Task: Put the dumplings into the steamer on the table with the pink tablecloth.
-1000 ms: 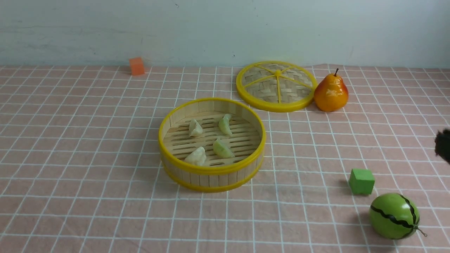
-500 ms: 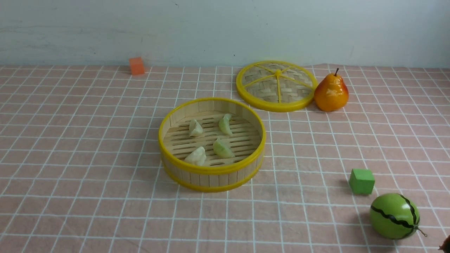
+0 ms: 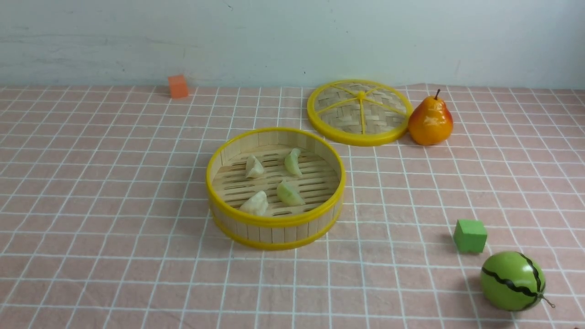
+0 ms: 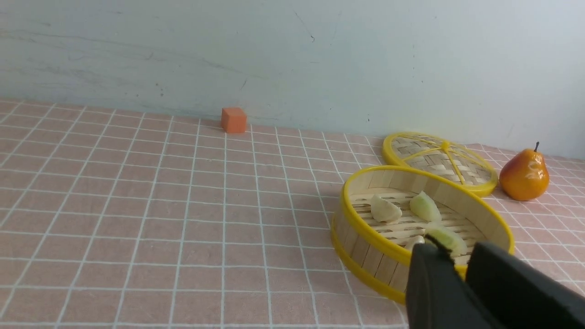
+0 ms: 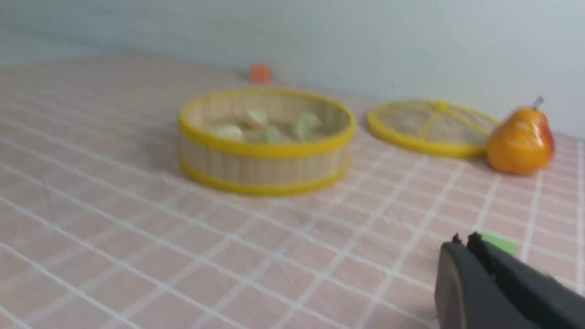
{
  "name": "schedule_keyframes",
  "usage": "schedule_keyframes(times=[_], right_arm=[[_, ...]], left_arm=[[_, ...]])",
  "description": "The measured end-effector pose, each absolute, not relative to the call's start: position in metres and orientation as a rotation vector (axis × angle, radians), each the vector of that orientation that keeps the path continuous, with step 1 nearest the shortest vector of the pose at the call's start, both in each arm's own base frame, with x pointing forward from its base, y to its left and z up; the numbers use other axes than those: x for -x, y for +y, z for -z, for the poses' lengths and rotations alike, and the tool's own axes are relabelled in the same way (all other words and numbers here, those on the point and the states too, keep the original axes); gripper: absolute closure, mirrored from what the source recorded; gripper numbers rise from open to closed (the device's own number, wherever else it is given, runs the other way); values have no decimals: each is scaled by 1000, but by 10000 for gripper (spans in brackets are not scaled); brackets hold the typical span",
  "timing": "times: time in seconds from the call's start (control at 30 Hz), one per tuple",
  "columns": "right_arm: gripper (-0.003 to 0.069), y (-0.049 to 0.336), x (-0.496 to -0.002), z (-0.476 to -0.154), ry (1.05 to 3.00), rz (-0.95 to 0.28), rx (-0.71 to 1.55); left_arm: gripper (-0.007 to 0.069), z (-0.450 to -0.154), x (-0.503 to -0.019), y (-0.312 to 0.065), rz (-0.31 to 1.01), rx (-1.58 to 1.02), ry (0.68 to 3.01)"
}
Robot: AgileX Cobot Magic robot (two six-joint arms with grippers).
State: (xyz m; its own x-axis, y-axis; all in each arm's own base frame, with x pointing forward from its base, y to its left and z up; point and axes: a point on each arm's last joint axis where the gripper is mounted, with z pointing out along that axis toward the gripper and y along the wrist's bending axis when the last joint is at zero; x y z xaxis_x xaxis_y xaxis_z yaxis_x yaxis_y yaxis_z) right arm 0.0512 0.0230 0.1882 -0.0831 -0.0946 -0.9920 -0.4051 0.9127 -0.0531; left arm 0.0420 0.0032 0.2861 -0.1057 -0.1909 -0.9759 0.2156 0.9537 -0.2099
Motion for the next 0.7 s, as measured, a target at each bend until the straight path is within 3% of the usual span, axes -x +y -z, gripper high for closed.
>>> schedule_keyframes(times=[0.17, 0.33, 0.7], right_arm=[[659, 15, -51, -175, 1831, -201, 210], [659, 9, -51, -174, 1882, -207, -39], [658, 7, -52, -174, 1883, -192, -81]], left_arm=[[509, -286, -42, 3, 341, -18, 1644], [503, -286, -42, 3, 341, -18, 1644], [498, -286, -42, 3, 341, -18, 1644]])
